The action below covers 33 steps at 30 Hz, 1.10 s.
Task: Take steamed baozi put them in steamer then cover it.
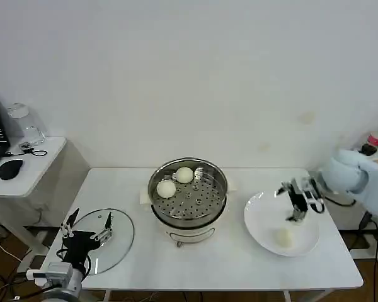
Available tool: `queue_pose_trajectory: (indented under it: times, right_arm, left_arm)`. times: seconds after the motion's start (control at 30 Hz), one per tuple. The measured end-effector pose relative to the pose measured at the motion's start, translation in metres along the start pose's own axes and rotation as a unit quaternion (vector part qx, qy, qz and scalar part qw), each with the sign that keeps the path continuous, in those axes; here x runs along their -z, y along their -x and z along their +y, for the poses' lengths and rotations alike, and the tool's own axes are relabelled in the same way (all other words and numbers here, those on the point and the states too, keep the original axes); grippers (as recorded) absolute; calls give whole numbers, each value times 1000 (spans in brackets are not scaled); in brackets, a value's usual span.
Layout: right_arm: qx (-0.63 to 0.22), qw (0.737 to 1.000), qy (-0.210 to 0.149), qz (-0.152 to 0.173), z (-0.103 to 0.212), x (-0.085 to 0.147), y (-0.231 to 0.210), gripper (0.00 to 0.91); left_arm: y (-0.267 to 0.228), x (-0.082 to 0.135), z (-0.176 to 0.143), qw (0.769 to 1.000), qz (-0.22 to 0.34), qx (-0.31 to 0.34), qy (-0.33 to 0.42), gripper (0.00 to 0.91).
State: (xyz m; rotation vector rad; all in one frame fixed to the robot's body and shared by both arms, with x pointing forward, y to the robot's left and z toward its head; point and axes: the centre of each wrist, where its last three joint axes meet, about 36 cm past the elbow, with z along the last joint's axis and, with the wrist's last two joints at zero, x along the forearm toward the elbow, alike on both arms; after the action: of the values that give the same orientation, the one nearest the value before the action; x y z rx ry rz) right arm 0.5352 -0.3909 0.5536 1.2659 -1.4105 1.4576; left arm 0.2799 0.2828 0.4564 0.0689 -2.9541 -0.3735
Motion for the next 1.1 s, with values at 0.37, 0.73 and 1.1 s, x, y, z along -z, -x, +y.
queue_pose_trajectory:
  times: [0.37,0.73,1.1]
  right_arm:
    - [31,999,0,18,16,-14,38,907]
    - [45,999,1,23,11,-14,70,907]
    - [50,998,4,22,6,-9,94,867]
  left_arm:
    - [0,-2,0,1000,3,5,-1,907]
    - [-1,-5,4,1000,7,11,1,907]
    - [-1,-5,4,1000,7,13,-2,907]
